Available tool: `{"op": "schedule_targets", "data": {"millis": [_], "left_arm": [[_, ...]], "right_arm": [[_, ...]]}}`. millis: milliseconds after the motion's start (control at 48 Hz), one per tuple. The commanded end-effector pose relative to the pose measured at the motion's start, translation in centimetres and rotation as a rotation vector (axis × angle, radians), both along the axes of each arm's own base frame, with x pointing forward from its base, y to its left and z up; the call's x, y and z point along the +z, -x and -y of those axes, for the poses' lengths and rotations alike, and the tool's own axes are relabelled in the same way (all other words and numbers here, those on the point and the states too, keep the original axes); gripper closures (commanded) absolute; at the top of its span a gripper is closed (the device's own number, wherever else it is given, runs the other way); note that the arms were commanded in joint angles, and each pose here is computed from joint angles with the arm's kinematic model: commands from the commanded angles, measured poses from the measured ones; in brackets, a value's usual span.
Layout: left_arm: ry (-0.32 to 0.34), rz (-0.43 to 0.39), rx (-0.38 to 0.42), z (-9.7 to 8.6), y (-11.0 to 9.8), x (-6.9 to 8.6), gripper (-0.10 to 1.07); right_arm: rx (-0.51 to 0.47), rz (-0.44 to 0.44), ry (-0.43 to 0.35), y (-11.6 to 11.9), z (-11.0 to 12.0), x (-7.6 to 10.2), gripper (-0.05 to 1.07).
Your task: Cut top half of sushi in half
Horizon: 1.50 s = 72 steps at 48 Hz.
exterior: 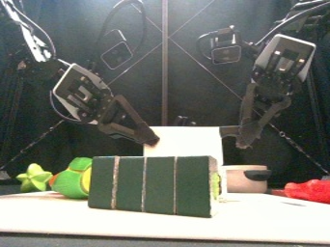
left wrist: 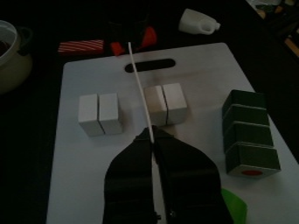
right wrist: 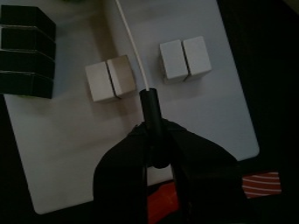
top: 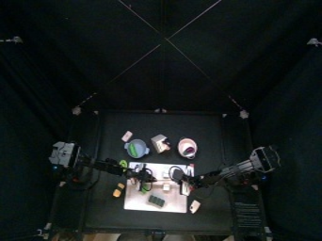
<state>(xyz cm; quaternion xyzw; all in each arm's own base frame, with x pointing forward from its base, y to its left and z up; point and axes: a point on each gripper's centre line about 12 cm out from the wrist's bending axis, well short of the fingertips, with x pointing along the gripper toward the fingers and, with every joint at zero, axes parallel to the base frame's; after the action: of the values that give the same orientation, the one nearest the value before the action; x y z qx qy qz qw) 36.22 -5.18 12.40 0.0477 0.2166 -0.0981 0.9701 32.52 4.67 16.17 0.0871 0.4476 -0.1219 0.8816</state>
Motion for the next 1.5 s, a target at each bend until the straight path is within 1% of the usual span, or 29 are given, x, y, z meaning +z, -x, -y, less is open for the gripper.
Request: {"op": "schedule_targets", "data": {"millis": [0, 83, 271, 333, 417, 479, 688, 833, 958, 1104, 1292, 1479], "left_arm": [[-0.003, 0.046, -0.036, 1.0, -0.2, 1.3, 0.69], [-0.005, 0.052, -0.038, 1.0, -0.2, 1.5, 0.69], [-0.026, 0.077, -0.065, 1.1, -0.4, 2.2, 0.69], [-0.035, 0.085, -0.056, 0.4, -0.7, 2.4, 0.69], [-0.032, 0.096, -0.022, -0.7, -1.3, 2.8, 0.69], [-0.026, 0.092, 0.012, -1.6, -1.7, 2.6, 0.69], [-0.034, 0.053, 0.063, -3.7, -2.3, 1.0, 0.69], [-0.035, 0.035, 0.065, -3.8, -2.2, 0.3, 0.69], [-0.035, 0.029, 0.067, -3.9, -2.3, 0.0, 0.69], [-0.036, 0.026, 0.065, -3.8, -2.3, -0.1, 0.69], [-0.036, 0.021, 0.074, -4.2, -2.3, -0.3, 0.69], [-0.036, 0.024, 0.081, -4.4, -2.3, -0.2, 0.69]], "right_arm": [[-0.017, 0.042, 0.002, -0.2, 0.4, 1.7, 0.62], [-0.018, 0.058, 0.008, -0.2, 0.5, 2.4, 0.62], [-0.040, 0.048, 0.045, 0.4, 1.3, 2.9, 0.62], [-0.040, 0.042, 0.056, 0.6, 1.4, 2.9, 0.62], [-0.049, 0.037, 0.065, 0.6, 1.9, 2.7, 0.62], [-0.058, 0.033, 0.072, 0.7, 2.4, 2.6, 0.62], [-0.095, 0.018, 0.078, 1.0, 3.8, 2.0, 0.62], [-0.088, 0.027, 0.070, 0.9, 3.8, 1.9, 0.62], [-0.089, 0.027, 0.065, 1.0, 3.9, 1.7, 0.63], [-0.085, 0.029, 0.056, 1.0, 3.8, 1.5, 0.64], [-0.088, 0.021, 0.054, 1.1, 3.9, 1.1, 0.65], [-0.092, 0.024, 0.054, 1.0, 4.0, 1.2, 0.65]]}}
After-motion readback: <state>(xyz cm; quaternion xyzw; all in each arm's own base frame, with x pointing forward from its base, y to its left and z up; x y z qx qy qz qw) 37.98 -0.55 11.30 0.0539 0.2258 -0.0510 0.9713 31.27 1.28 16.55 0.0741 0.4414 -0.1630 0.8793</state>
